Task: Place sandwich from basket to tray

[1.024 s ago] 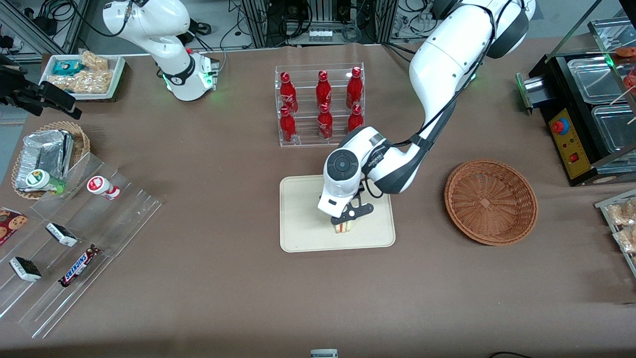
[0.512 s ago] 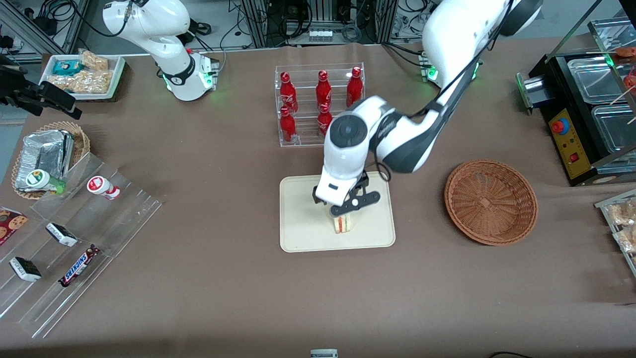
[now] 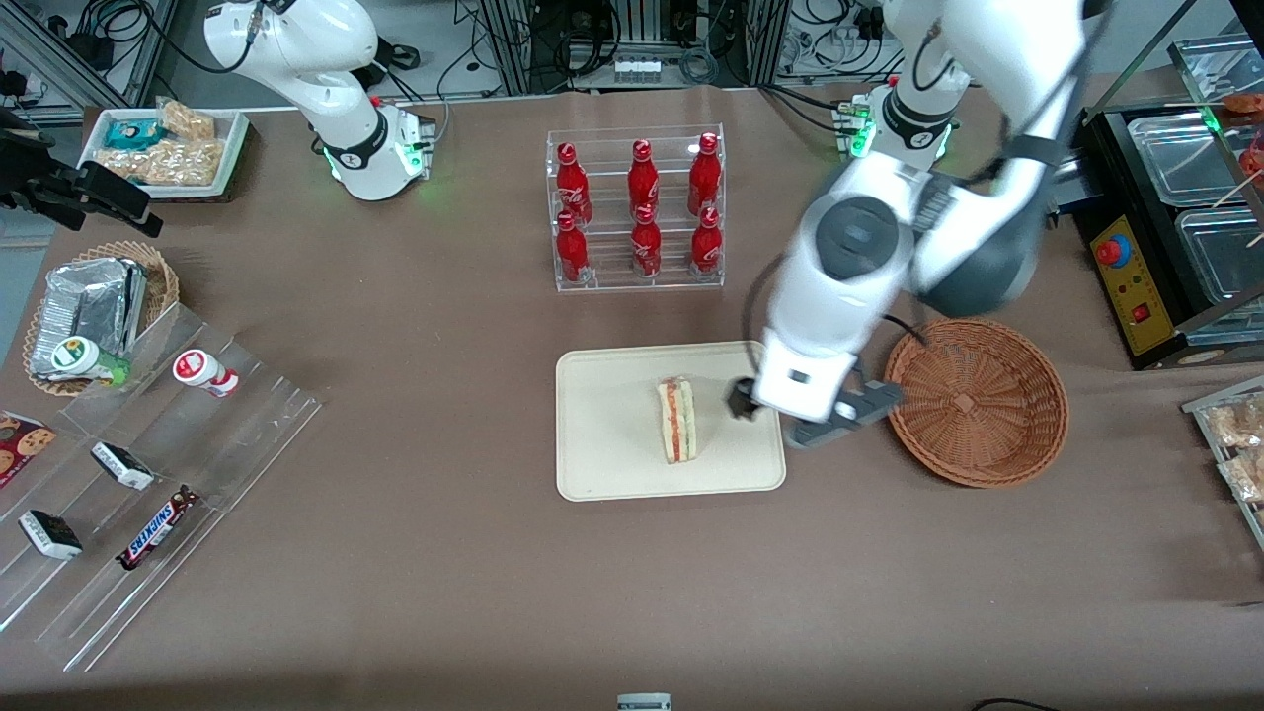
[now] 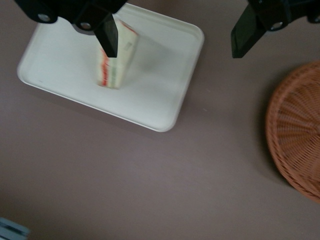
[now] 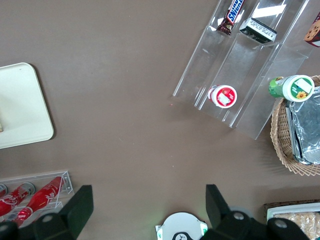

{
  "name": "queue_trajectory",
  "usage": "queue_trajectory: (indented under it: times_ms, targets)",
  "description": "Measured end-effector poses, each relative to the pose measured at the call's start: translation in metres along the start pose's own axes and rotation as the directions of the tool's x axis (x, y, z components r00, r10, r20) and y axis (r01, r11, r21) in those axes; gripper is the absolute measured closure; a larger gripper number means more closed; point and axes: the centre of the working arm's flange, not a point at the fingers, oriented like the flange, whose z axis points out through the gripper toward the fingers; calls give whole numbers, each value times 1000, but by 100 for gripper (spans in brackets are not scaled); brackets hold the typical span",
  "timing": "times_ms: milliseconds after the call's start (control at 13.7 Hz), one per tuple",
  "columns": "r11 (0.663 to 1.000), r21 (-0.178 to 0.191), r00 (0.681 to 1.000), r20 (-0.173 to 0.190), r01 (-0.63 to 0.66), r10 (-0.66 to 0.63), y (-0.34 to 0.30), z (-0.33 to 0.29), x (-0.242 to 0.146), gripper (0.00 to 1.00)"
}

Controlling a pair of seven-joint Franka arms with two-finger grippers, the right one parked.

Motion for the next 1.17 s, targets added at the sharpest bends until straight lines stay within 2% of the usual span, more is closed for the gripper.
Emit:
queue_trajectory:
  times_ms: [220,512,732,1024,1171]
  targets:
    - [999,32,999,24,-41,40,-65,7,38,0]
    - [991,42,990,68,-129,126,-146,-25,52,0]
    - [974,23,970,106,-224,220,-204,-66,56,0]
    - [944,28,937,131,-329,323,-258,-118,42,0]
    - [940,0,929,152,-342,338,-274,-139,29,0]
